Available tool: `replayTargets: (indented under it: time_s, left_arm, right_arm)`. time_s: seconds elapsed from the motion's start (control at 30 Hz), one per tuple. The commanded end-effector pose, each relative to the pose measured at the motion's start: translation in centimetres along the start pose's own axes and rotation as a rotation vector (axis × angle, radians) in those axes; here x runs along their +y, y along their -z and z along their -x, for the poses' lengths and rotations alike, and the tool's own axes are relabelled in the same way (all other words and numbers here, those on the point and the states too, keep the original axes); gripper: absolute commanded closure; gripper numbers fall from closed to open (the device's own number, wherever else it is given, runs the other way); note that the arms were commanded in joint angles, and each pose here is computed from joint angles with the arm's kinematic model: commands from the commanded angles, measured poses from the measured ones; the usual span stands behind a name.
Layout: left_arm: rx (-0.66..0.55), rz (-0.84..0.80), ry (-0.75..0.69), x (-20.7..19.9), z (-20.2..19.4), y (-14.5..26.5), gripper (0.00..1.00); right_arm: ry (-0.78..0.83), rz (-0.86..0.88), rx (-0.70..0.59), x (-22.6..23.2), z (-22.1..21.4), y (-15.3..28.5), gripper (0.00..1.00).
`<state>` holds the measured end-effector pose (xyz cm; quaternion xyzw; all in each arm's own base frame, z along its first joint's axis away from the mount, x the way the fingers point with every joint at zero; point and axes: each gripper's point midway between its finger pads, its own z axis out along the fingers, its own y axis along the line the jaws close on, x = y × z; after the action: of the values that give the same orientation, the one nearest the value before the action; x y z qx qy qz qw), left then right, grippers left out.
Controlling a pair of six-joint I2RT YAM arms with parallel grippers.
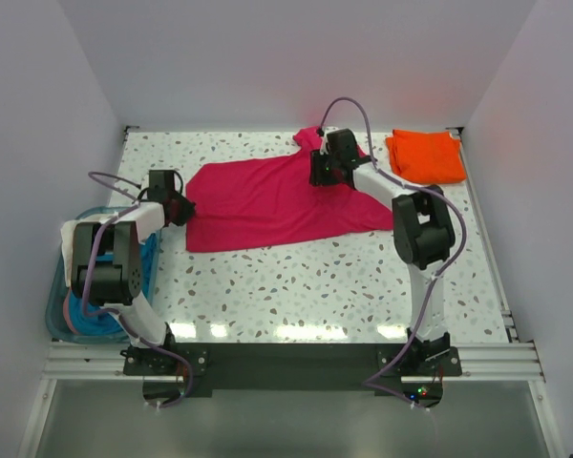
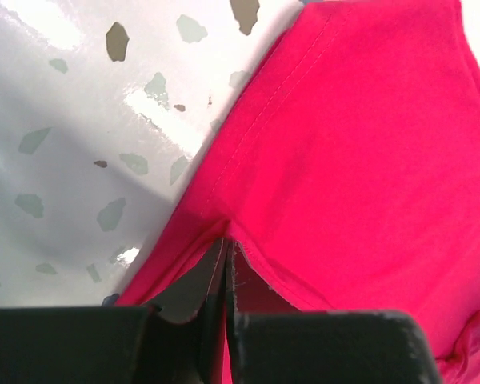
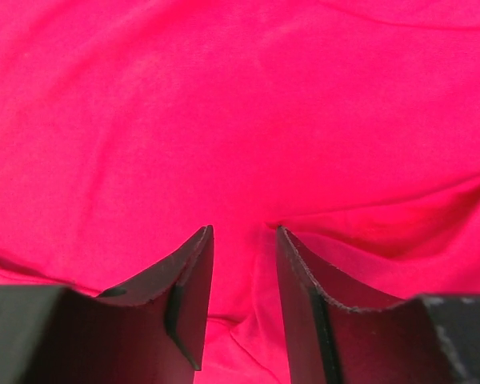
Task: Fold and stack the t-shirts
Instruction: Fold the tshirt
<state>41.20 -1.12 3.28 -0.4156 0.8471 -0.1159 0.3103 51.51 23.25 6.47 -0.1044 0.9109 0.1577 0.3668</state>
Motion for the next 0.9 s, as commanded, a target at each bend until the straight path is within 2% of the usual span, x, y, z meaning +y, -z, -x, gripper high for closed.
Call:
replayTargets:
  time_s: [0.0,0.03,0.13,0.17,0.27,0.33,0.37,0.47,0.6,0.67,0.7,0.87]
  left_arm:
    - [-0.070,-0.062,0.033,-2.3,2.6,0.2,0.93]
    - [-0.071,-0.063,0.031,-2.3,2.7,0.3,0.90]
    - [-0.090,-0.107,0.017,-3.0,3.5,0.7,0.67]
    - [-0.096,-0.122,0.012,-3.4,3.8,1.0,0.53]
    - [-0.099,-0.128,-0.012,-3.5,4.0,2.2,0.38]
    - [-0.105,-0.117,-0.019,-3.0,3.5,3.8,0.36]
    - [-0.098,-0.090,-0.022,-2.1,2.8,4.4,0.34]
    - [-0.160,0.001,-0.023,0.4,2.1,7.4,0.26]
    - [-0.152,0.067,-0.040,3.3,-2.3,9.1,0.27]
    - [-0.167,0.039,-0.028,3.4,-3.2,9.8,0.27]
    - [-0.148,0.057,-0.029,4.8,-4.3,9.4,0.28]
    - [-0.104,0.052,-0.032,5.8,-6.0,8.8,0.32]
  right_arm:
    - [-0.020,-0.078,-0.127,-0.4,4.6,4.5,0.56]
    - [-0.033,-0.086,-0.116,-0.6,4.2,4.9,0.52]
    - [-0.115,-0.195,-0.092,-3.0,3.0,6.6,0.41]
    - [-0.144,-0.230,-0.084,-4.0,2.7,7.2,0.41]
    - [-0.280,-0.307,-0.050,-7.2,0.8,9.8,0.41]
    - [-0.386,-0.324,-0.007,-9.4,-2.0,11.1,0.41]
    - [-0.410,-0.324,-0.034,-9.6,-1.9,12.7,0.41]
    - [-0.453,-0.391,-0.007,-10.8,-6.1,15.2,0.42]
    - [-0.504,-0.460,-0.001,-12.1,-9.2,17.0,0.42]
    - [-0.527,-0.488,0.012,-13.0,-10.6,17.3,0.42]
    - [-0.556,-0.501,0.000,-13.7,-10.8,17.6,0.42]
    - [-0.620,-0.507,-0.013,-15.2,-11.2,17.7,0.42]
